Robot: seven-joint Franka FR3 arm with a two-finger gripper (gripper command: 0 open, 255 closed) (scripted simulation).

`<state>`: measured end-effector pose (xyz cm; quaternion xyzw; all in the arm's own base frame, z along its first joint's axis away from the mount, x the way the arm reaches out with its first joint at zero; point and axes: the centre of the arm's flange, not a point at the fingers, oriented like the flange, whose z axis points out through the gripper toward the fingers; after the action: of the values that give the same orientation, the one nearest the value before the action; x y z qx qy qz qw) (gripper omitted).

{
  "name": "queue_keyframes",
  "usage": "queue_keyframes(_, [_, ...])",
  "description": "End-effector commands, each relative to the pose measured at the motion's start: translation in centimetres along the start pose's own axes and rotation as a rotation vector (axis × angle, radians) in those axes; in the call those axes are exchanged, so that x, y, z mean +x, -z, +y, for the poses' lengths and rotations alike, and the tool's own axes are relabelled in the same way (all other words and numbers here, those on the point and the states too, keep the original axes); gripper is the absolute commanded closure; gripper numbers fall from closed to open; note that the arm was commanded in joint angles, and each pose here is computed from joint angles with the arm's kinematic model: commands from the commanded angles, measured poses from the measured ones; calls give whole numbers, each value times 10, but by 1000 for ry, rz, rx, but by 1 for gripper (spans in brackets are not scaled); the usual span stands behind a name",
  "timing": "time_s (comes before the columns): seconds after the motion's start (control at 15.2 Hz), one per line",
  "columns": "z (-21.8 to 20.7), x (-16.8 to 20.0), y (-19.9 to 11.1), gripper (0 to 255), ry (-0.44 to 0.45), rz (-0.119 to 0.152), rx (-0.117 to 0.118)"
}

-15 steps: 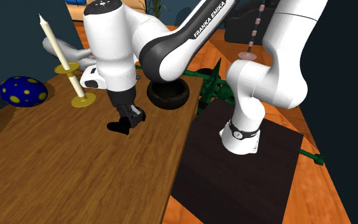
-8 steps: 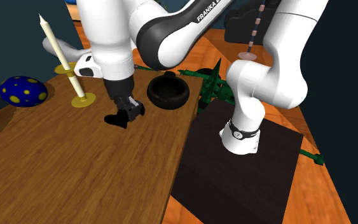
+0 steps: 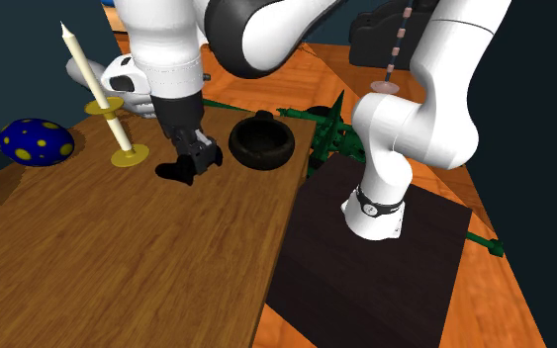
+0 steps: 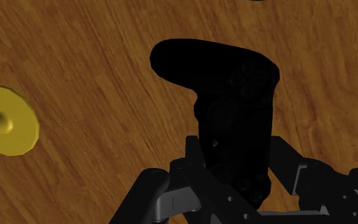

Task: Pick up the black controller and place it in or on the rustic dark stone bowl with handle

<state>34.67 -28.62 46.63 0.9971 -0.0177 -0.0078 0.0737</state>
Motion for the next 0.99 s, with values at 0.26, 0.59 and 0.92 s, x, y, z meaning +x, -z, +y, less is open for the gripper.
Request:
queue_keyframes(0.26, [6, 0, 31, 255, 0, 0, 0])
queue_keyframes(0.59, [10, -1, 57, 255, 0, 0, 0])
queue_keyframes(0.92, [14, -1, 83, 255, 0, 0, 0])
